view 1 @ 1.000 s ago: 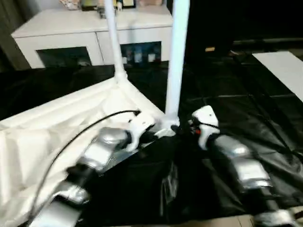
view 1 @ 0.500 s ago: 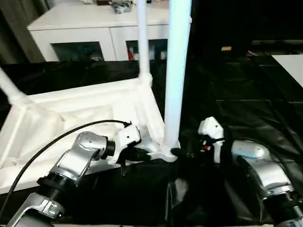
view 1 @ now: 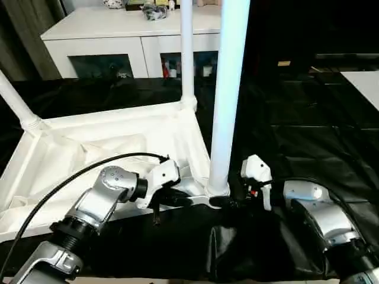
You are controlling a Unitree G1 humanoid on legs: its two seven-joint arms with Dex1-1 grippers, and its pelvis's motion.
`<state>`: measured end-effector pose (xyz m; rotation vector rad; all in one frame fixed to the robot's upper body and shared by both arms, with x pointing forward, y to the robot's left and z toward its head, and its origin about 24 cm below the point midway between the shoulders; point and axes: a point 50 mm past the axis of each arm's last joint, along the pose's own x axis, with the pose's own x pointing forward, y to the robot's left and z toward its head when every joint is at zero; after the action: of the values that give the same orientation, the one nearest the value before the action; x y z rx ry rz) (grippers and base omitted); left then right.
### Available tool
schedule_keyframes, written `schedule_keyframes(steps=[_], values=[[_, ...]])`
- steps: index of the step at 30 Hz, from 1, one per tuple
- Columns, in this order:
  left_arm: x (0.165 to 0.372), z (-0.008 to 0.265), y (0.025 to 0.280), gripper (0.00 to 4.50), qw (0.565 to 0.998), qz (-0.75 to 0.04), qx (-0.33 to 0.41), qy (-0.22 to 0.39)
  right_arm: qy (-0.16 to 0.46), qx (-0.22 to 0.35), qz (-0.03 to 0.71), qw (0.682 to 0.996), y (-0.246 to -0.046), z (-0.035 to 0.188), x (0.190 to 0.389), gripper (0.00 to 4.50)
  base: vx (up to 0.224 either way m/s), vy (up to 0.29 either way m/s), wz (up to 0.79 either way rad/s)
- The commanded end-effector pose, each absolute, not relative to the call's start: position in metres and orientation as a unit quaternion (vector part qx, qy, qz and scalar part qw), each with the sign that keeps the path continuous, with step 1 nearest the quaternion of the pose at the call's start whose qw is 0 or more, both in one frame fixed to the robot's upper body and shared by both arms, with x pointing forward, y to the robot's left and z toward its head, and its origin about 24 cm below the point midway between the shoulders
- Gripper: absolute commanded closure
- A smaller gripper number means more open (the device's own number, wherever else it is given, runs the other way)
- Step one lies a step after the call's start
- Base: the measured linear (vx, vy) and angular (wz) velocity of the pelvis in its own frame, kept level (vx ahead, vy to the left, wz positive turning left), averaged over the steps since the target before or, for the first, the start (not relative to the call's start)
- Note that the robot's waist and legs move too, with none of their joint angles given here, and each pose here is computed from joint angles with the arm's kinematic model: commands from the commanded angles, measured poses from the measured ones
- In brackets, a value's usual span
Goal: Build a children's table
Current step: Rotate leg to tighten
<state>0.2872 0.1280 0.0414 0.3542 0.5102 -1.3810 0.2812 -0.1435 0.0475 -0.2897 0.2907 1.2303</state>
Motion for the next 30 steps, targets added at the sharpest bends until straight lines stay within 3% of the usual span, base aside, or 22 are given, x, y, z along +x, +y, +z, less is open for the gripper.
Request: schedule_keyframes(steps=[1, 4, 15, 20, 25, 27, 28, 29, 30], values=[[0.286, 0.037, 0.128, 4.5, 0.719, -0.628, 0.165, 0.246, 0.13, -0.141, 0.581, 0.791, -0.142, 0.049, 0.283, 0.84, 0.0, 0.0, 0.0], [0.286, 0.037, 0.129, 4.5, 0.721, -0.627, 0.165, 0.246, 0.126, -0.128, 0.578, 0.796, -0.141, 0.051, 0.286, 0.84, 0.0, 0.0, 0.0], [0.285, 0.035, 0.13, 4.5, 0.721, -0.625, 0.16, 0.253, 0.129, -0.088, 0.579, 0.8, -0.139, 0.049, 0.286, 1.77, 0.0, 0.0, 0.0], [0.285, 0.034, 0.129, 4.5, 0.724, -0.622, 0.156, 0.254, 0.127, -0.075, 0.567, 0.811, -0.138, 0.048, 0.286, 1.81, 0.0, 0.0, 0.0], [0.294, 0.029, 0.124, 4.5, 0.762, -0.572, 0.158, 0.258, 0.134, -0.081, 0.476, 0.866, -0.134, 0.036, 0.293, 1.81, 0.0, 0.0, 0.0], [0.307, 0.025, 0.117, 4.5, 0.804, -0.512, 0.165, 0.255, 0.147, -0.095, 0.372, 0.912, -0.134, 0.026, 0.303, 1.81, 0.0, 0.0, 0.0], [0.308, 0.025, 0.116, 4.5, 0.807, -0.507, 0.165, 0.254, 0.149, -0.097, 0.363, 0.915, -0.134, 0.026, 0.303, 1.81, 0.0, 0.0, 0.0], [0.314, 0.024, 0.111, 4.5, 0.824, -0.481, 0.159, 0.253, 0.162, -0.104, 0.289, 0.938, -0.137, 0.02, 0.309, 1.81, 0.0, 0.0, 0.0], [0.316, 0.023, 0.109, 4.5, 0.832, -0.466, 0.158, 0.255, 0.17, -0.099, 0.259, 0.945, -0.139, 0.018, 0.31, 1.81, 0.0, 0.0, 0.0]])
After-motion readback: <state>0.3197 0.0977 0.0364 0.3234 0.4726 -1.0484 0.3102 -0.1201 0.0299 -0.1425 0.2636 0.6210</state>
